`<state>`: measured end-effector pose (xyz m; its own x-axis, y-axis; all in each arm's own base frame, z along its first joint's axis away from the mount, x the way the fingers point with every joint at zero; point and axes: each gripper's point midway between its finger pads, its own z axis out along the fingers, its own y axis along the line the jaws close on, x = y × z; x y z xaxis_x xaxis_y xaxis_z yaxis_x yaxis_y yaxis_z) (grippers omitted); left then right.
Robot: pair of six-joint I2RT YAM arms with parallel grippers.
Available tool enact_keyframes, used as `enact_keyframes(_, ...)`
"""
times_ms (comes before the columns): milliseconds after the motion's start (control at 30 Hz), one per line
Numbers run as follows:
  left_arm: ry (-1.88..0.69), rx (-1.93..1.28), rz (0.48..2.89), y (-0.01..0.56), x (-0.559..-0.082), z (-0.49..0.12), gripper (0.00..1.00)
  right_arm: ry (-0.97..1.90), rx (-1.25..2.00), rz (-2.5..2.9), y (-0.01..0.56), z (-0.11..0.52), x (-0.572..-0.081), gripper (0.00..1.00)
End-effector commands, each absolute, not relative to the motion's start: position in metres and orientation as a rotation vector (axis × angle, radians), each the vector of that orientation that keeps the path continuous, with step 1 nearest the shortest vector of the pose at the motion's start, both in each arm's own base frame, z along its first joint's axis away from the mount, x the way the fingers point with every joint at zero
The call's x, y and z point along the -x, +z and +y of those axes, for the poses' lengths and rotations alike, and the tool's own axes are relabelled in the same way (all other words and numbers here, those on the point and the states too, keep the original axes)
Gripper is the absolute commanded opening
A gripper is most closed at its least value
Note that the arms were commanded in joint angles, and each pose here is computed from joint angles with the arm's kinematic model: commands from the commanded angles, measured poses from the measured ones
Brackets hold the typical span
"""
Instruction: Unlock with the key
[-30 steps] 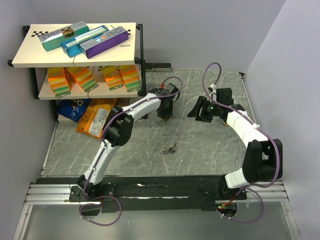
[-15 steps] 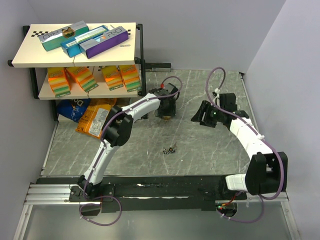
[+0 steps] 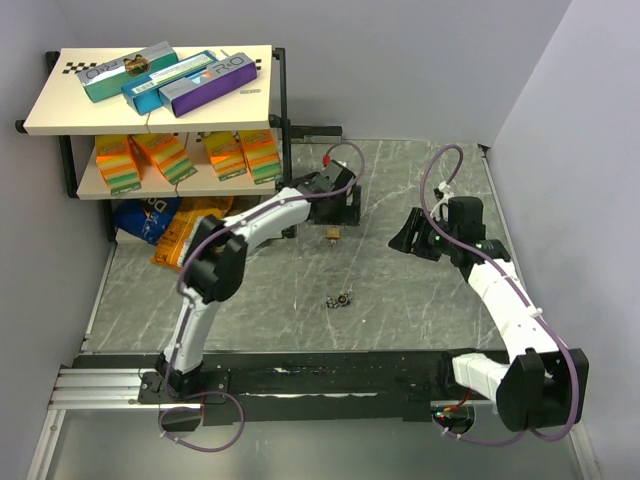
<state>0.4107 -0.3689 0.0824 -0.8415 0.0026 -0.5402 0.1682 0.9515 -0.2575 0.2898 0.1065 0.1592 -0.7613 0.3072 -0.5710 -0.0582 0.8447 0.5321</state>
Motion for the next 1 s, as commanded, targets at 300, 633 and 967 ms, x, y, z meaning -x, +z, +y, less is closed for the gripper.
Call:
enact_keyframes(300, -0.828, -0.812, 2.144, 0.154, -0.281, -0.384, 0.98, 0.649, -0.2, 2.237, 0.174, 0.097, -0.294, 0.66)
enact_keyframes(633, -0.76, -1.071, 2.269, 0.099, -0.24, -0.378, 0.94, 0.668, -0.2, 2.23, 0.172, 0.099, -0.29, 0.65)
enact_keyframes(967, -0.643, -1.199, 2.305, 0.064, -0.232, -0.385, 0.88, 0.668, -0.2, 2.229, 0.173, 0.099, -0.288, 0.65)
